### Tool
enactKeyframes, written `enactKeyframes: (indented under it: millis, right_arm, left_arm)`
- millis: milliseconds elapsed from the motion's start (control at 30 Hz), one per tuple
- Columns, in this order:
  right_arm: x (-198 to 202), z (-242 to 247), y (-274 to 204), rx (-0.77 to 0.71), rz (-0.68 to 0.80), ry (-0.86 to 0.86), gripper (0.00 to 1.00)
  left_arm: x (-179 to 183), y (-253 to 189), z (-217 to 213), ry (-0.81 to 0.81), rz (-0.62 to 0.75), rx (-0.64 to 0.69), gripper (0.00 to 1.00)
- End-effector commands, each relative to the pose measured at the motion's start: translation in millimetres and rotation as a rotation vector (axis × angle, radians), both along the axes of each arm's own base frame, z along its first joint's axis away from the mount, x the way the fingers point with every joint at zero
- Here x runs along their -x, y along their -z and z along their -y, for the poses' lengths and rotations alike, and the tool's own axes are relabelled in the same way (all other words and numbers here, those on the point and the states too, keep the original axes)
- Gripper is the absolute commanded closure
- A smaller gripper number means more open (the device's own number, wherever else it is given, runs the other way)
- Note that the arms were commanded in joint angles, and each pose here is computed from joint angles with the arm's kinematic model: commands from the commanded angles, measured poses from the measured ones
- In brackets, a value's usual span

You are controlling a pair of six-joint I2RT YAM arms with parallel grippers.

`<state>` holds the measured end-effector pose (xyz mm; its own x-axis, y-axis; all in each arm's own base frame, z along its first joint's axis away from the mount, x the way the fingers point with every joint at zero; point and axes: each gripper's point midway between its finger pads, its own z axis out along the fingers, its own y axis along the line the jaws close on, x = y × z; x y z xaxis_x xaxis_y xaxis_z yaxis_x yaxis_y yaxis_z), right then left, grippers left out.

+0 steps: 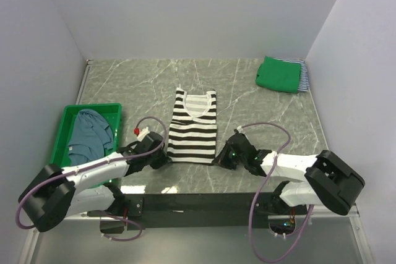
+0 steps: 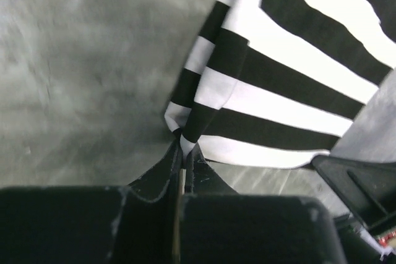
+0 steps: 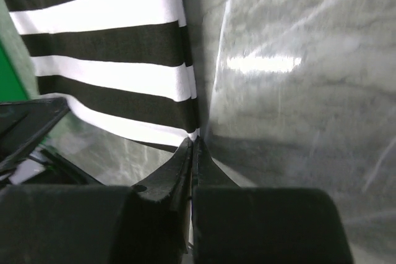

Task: Fold and stack the tank tops
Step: Fold the tank top

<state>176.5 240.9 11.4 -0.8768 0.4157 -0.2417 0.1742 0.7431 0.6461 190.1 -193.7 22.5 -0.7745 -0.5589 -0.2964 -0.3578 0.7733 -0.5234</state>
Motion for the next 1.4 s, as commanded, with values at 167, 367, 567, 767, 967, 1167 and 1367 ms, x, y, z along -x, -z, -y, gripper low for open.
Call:
enactKeyframes:
  millis: [167, 367, 567, 767, 967, 1167, 1367]
  right_arm:
    - [52, 14, 1, 0.199, 0.012, -0.154, 1.00]
    - [75, 6, -41, 0.185, 0.074, -0.186, 1.00]
    - [57, 6, -102, 0.125, 0.189, -0.139, 1.00]
    - [6, 7, -129, 0.100, 0.234, -0.114, 1.00]
    - [-67, -1, -152, 0.103, 0.290, -0.113, 1.00]
    - [-167, 20, -133, 0.145, 0.217, -0.032, 1.00]
    - [-240, 52, -102, 0.151, 0.163, 0.040, 0.69]
  left_arm:
    - [47, -10, -1, 0.050, -0.017, -0.024, 0.99]
    - [74, -45, 9, 0.040, 0.006, 0.029, 0.99]
    - [54, -104, 21, 0.008, 0.128, 0.078, 0.99]
    - [-3, -151, 34, -0.016, 0.261, 0.082, 0.99]
    - [-95, -180, 37, -0.053, 0.365, 0.114, 0.99]
    - [-209, -167, 43, -0.072, 0.357, 0.074, 0.99]
    - [-293, -123, 58, 0.003, 0.346, 0.121, 0.64]
